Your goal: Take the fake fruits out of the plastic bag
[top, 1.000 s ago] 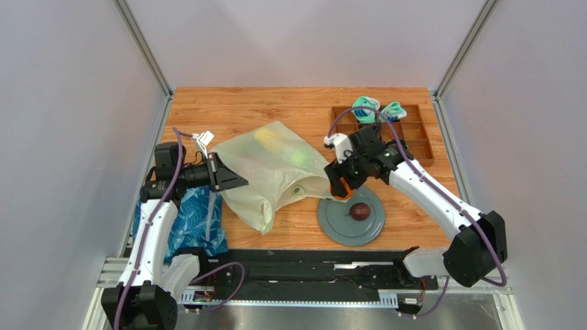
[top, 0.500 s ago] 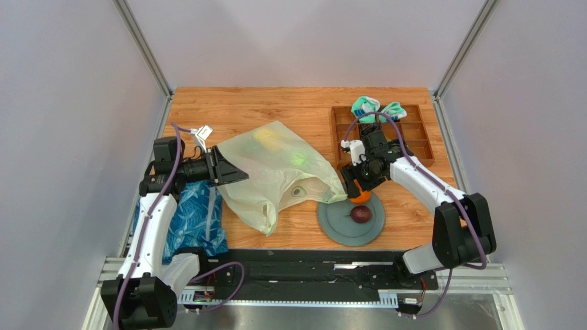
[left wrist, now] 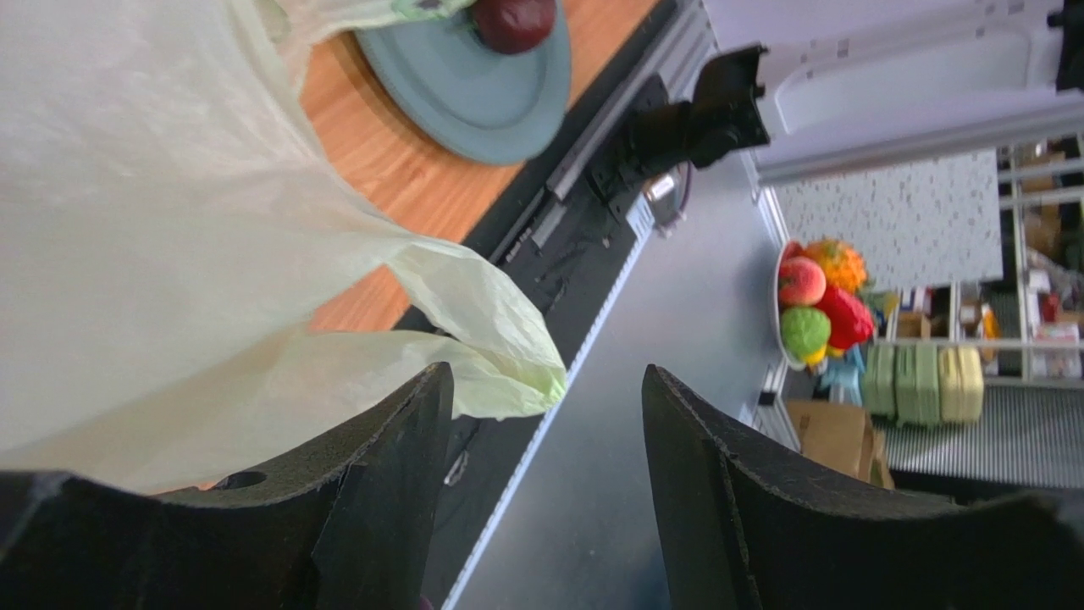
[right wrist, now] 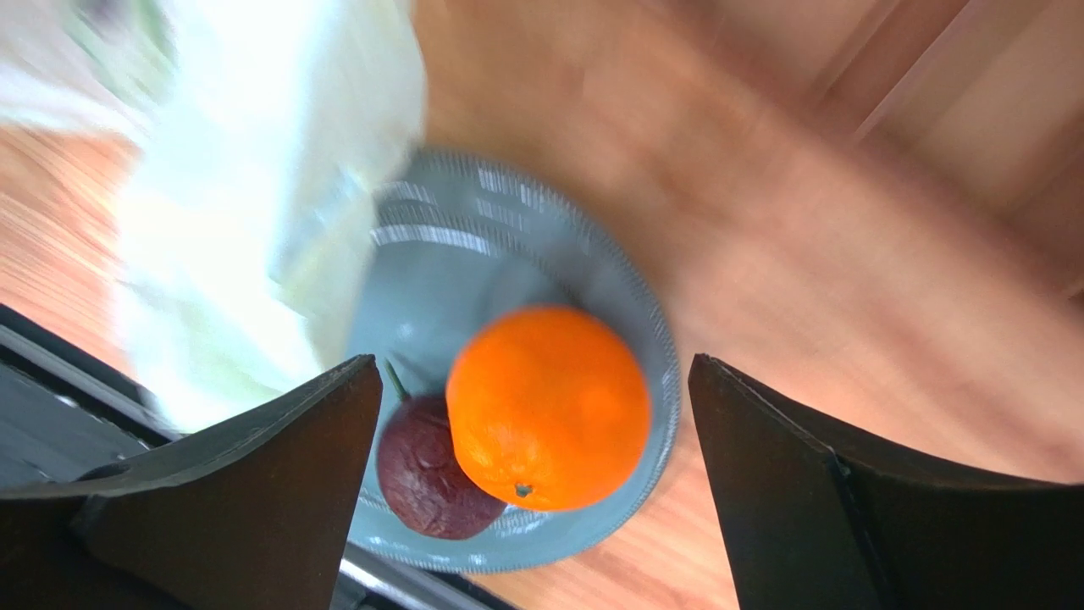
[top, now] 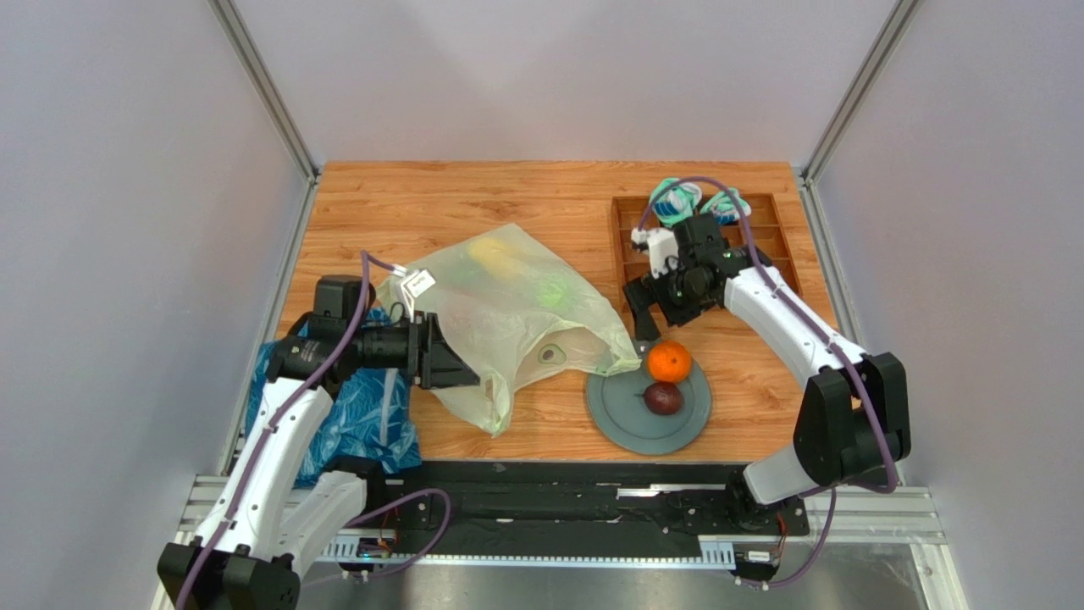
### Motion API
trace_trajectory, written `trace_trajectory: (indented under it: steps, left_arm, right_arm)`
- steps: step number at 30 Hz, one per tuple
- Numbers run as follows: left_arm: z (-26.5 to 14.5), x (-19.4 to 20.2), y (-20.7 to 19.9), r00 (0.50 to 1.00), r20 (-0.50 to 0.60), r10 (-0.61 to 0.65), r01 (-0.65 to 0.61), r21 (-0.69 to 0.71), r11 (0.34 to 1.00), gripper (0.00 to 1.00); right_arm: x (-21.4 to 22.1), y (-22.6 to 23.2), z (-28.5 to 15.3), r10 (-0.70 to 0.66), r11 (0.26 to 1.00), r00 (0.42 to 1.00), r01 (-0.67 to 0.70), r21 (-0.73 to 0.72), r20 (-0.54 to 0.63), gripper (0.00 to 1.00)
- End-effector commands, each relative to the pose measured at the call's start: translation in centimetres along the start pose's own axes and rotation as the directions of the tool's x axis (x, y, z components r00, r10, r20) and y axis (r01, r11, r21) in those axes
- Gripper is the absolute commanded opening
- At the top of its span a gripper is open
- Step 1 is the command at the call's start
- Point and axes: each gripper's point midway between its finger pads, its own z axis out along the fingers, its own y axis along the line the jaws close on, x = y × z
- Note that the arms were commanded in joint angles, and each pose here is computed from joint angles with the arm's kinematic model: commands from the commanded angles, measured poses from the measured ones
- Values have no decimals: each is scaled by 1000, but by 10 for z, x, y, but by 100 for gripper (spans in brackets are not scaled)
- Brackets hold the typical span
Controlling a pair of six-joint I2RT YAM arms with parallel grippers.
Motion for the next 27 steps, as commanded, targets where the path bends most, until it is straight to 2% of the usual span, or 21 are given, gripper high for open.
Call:
trace_trajectory:
  steps: [1, 2, 5, 7, 9, 10, 11, 14, 16, 22, 24, 25, 26, 27]
  left_arm:
    - [8, 14, -8, 996, -71, 53, -51, 36, 998, 65]
    - [11, 21, -14, 993, -103, 60, -54, 63, 997, 66]
    - [17, 30, -21, 980, -181, 84, -66, 108, 992, 67]
    - [22, 33, -22, 969, -220, 111, -90, 103, 991, 68]
    - [26, 35, -10, 964, -251, 92, -89, 22, 996, 71]
    - [27, 35, -5, 964, -256, 77, -84, -16, 996, 80]
    - [27, 31, 11, 970, -240, 31, -63, -125, 990, 99]
    - [31, 33, -2, 967, -251, 43, -62, -69, 996, 99]
    - [38, 42, -7, 953, -297, 53, -67, -38, 997, 99]
    - [64, 42, -11, 925, -364, 114, -130, -22, 991, 99]
    - [75, 30, -2, 920, -367, 141, -171, -52, 984, 99]
    - [78, 26, 5, 920, -369, 133, -178, -93, 980, 96]
    - [79, 22, 29, 919, -383, 98, -192, -216, 957, 93]
    - [80, 14, 34, 918, -381, 110, -217, -252, 943, 90]
  right_arm:
    - [-76, 13, -47, -2, 999, 974, 12, -43, 227, 96]
    - [-91, 14, -55, 2, 999, 962, 9, -41, 273, 95]
    - [-100, 32, -57, 67, 994, 956, -38, -103, 284, 91]
    - [-95, 52, -49, 86, 986, 964, -46, -160, 253, 90]
    - [-86, 72, -35, 69, 978, 977, -26, -206, 202, 89]
    - [-85, 78, -32, 67, 975, 979, -23, -222, 195, 89]
    - [-87, 82, -29, 68, 972, 978, -20, -234, 198, 89]
    - [-94, 94, -28, 81, 963, 974, -22, -268, 212, 89]
    - [-95, 94, -25, 85, 963, 973, -25, -269, 213, 89]
    - [-91, 94, -15, 106, 960, 974, -48, -275, 202, 89]
    - [-91, 96, -15, 119, 956, 971, -55, -287, 209, 89]
    - [-88, 96, -17, 121, 956, 969, -55, -289, 214, 89]
    - [-87, 97, -18, 120, 956, 969, -54, -288, 217, 89]
    - [-85, 96, -20, 118, 958, 968, -52, -282, 221, 89]
